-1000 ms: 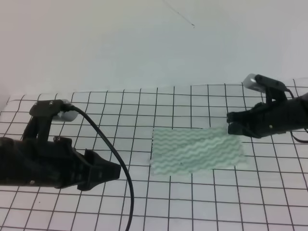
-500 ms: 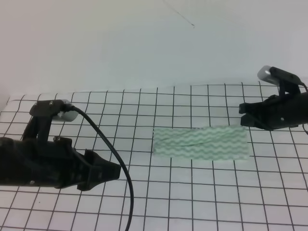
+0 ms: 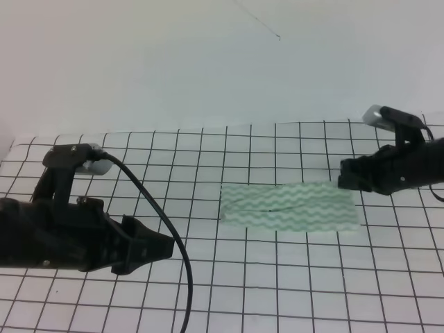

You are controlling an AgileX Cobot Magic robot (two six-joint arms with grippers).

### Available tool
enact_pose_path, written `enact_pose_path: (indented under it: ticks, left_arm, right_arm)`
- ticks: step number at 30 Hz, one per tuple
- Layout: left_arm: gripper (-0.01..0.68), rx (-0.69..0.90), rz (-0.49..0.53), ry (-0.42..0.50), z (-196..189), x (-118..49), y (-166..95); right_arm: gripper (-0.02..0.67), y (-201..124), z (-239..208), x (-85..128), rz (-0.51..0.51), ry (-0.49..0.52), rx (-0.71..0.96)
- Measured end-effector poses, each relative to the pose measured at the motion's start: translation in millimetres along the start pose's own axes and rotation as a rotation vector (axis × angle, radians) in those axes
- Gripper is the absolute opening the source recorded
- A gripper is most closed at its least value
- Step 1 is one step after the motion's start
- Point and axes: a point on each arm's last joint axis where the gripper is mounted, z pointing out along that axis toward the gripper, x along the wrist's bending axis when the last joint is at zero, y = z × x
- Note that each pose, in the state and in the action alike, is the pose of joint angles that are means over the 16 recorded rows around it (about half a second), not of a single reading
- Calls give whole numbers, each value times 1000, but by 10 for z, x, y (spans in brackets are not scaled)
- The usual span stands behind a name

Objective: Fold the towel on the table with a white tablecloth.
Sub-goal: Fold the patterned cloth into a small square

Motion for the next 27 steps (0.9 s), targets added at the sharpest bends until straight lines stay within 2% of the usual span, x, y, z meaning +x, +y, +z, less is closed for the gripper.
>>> enact_pose_path:
  ticks: [6, 15, 21, 27]
  left_arm:
    - [336, -19, 4, 23, 0, 21, 18]
    - [336, -53, 6, 66, 111, 127, 194]
    - [336, -29, -17, 52, 378, 275, 458]
    - [336, 52, -70, -25, 815, 476, 756]
  right_arm:
    - [272, 187, -150, 185, -153, 101, -31]
    - [239, 283, -405, 495, -410, 311, 41]
    - [213, 193, -457, 547, -481, 384, 155]
    - [212, 127, -475, 545, -500, 404, 227]
